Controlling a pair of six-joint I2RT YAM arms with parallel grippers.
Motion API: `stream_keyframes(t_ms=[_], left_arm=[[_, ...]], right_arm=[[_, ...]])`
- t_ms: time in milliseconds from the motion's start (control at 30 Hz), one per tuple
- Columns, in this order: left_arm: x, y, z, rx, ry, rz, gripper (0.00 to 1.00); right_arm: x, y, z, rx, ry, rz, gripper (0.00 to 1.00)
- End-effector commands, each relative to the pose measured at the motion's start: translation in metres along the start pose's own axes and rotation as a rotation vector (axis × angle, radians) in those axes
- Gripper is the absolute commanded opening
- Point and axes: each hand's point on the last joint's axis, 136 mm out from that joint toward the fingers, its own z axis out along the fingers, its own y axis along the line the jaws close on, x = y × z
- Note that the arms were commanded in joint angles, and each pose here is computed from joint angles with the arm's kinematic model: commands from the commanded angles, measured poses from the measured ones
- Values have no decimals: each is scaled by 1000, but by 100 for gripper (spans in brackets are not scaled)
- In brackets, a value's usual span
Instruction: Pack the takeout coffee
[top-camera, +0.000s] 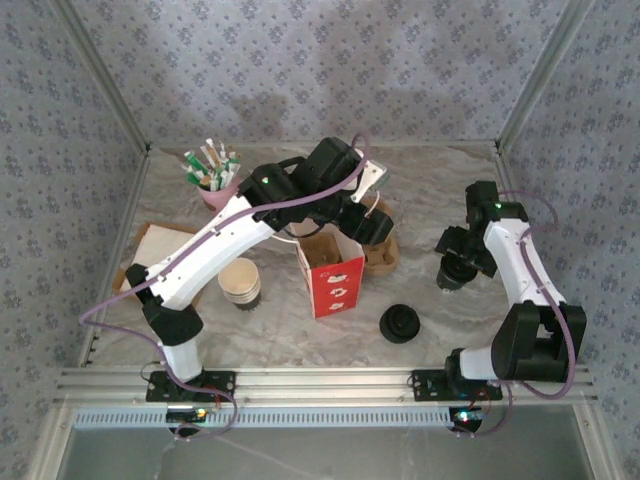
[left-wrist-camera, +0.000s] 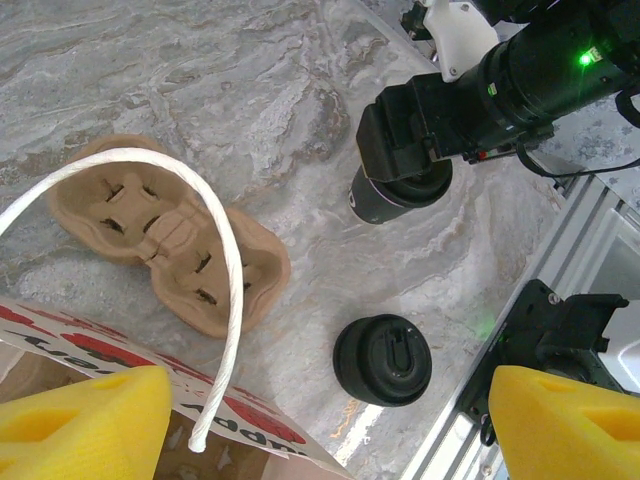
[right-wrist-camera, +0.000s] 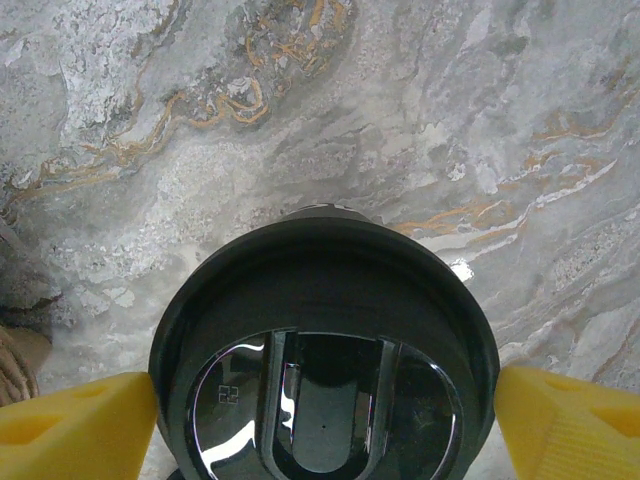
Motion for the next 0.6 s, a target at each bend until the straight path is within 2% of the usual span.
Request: stream_keyframes(t_ms=[0,567], left_arm=[[-1,-7,-16,21,-18,26,83],[0,-4,-14,10,-14,31,84]], right_arm=[[1,-2,-2,-3,13,31,89],[6,-3,1,-10,38,45,80]])
